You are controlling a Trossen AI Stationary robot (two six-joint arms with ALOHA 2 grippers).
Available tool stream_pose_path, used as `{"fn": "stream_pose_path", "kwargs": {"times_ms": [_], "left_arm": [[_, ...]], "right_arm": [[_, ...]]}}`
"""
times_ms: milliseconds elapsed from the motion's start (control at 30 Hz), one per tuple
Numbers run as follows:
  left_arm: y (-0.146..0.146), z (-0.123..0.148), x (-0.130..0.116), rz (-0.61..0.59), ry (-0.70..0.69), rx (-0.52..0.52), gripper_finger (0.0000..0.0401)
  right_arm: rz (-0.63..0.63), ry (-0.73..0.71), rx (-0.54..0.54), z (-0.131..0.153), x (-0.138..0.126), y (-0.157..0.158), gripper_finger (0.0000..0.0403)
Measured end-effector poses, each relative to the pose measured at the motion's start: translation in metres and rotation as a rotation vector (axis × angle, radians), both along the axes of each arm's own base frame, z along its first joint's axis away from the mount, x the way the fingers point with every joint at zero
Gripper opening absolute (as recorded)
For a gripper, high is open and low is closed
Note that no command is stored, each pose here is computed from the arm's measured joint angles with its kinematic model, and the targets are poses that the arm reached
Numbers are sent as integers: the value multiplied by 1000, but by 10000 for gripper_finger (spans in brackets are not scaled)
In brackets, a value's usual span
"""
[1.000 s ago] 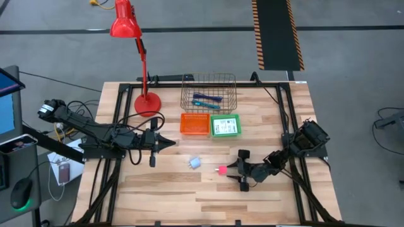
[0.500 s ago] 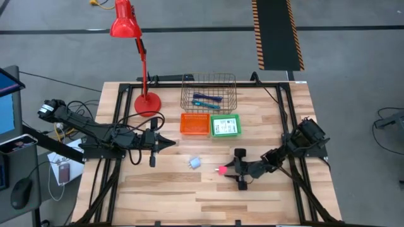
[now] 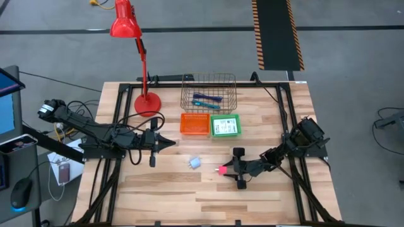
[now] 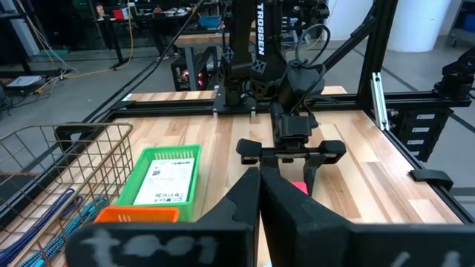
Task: Pick and place items into bin
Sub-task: Put the pink charger adapter into the orange bin
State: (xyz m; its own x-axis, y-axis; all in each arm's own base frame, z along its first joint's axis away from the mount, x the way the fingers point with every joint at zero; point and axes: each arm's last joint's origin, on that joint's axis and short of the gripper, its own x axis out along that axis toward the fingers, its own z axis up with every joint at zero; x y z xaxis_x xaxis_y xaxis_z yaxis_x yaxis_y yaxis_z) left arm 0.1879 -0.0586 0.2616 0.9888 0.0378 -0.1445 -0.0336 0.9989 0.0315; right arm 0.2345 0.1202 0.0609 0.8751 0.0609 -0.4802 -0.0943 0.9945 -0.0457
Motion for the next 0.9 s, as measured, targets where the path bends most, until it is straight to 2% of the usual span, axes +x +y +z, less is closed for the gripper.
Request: {"fn": "stream_pose_path", "kwargs": {"times_ms": [167, 400, 533, 700, 900], "left_arm": [[0, 0, 0, 0, 0, 2, 0], [0, 0, 0, -1, 0, 2, 0], [0, 0, 0, -1, 0, 2, 0], [0, 0, 0, -1, 3, 3, 0], [0, 2, 0, 0, -16, 55, 0]], "right_arm": [[1, 0, 1, 0, 0, 0, 190], [11, 3, 8, 0, 0, 0, 143], [13, 2, 10, 0, 0, 0, 143], [13, -1, 13, 1, 1, 0, 164], [0, -5, 10, 1, 3, -4, 142]]}}
